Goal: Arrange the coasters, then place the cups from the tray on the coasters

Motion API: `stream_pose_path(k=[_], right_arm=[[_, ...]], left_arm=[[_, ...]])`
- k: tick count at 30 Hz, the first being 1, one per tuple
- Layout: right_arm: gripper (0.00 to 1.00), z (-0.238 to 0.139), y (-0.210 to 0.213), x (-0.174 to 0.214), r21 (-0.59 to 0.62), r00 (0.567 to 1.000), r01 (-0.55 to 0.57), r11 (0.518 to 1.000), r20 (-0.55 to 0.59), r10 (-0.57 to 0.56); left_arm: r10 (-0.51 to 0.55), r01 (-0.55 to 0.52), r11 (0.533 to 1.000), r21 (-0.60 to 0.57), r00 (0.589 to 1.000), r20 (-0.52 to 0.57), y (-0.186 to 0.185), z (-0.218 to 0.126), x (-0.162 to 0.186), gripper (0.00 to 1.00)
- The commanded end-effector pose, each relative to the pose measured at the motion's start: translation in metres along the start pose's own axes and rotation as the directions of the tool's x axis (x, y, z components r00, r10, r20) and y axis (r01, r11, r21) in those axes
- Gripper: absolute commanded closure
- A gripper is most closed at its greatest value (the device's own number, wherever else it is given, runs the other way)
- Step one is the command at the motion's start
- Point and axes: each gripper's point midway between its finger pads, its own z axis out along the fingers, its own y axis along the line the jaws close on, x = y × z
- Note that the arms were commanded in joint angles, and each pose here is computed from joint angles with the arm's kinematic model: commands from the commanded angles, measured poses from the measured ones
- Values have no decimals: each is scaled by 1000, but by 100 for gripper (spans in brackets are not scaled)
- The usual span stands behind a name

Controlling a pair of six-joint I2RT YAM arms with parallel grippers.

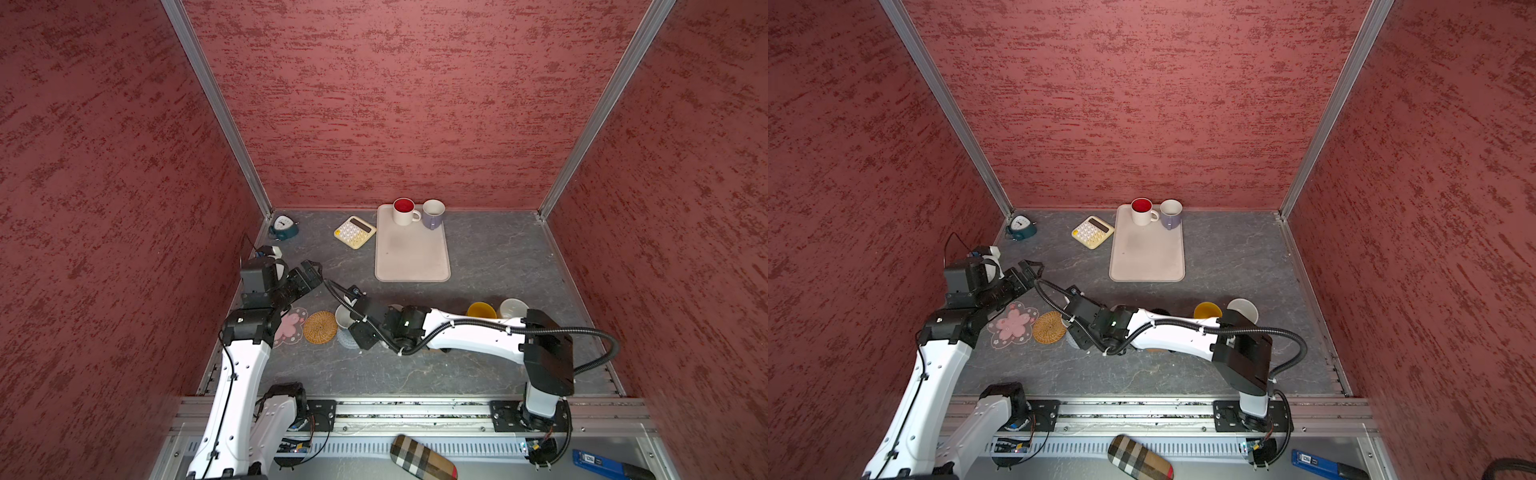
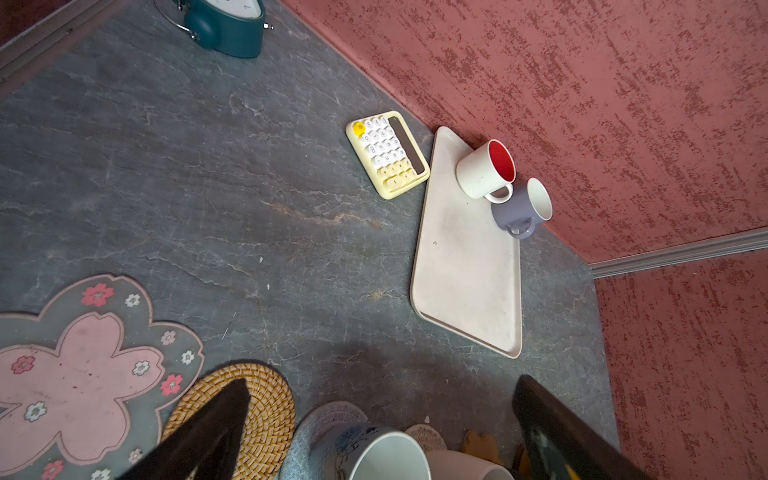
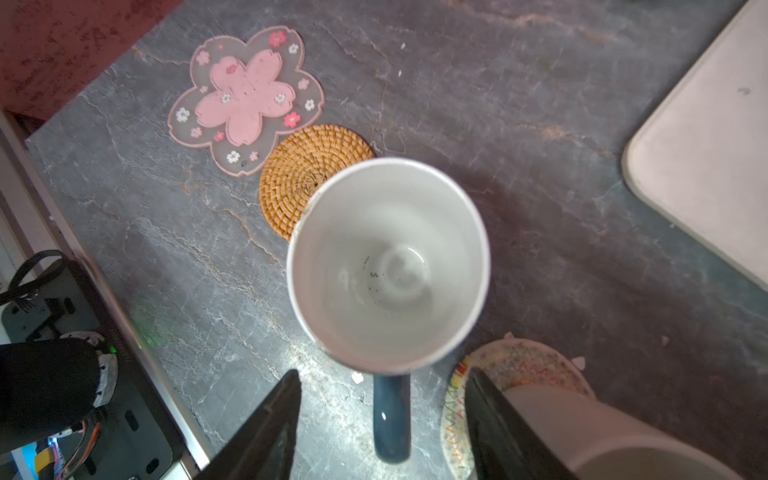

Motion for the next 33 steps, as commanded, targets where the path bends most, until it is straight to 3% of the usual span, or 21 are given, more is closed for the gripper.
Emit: stream_pose_path(k=[1,7,13,26,33], right_arm=[[34,-22,-5,-27,14,994,9,1000,108,-10],[33,-44,-39,-56,22,984,-52,998,171,48],[33,-60,-107,-85,12,955,-185,983,237,177],[35,-62,-274,-106,-12,821,-488,873,333,464],[39,-32,-353,-99,117,780,-583,804,359,513]], left_arm=[[49,-48,998,33,999,-7,-15,-3,-5,1],[104,-104,994,31,994,-18,-32,5,-5,0],[143,-141,989,39,989,-37,-49,22,-1,1],[206,-198,977,81,974,-91,-79,85,12,1],[230,-221,970,96,968,-98,-92,115,19,1]])
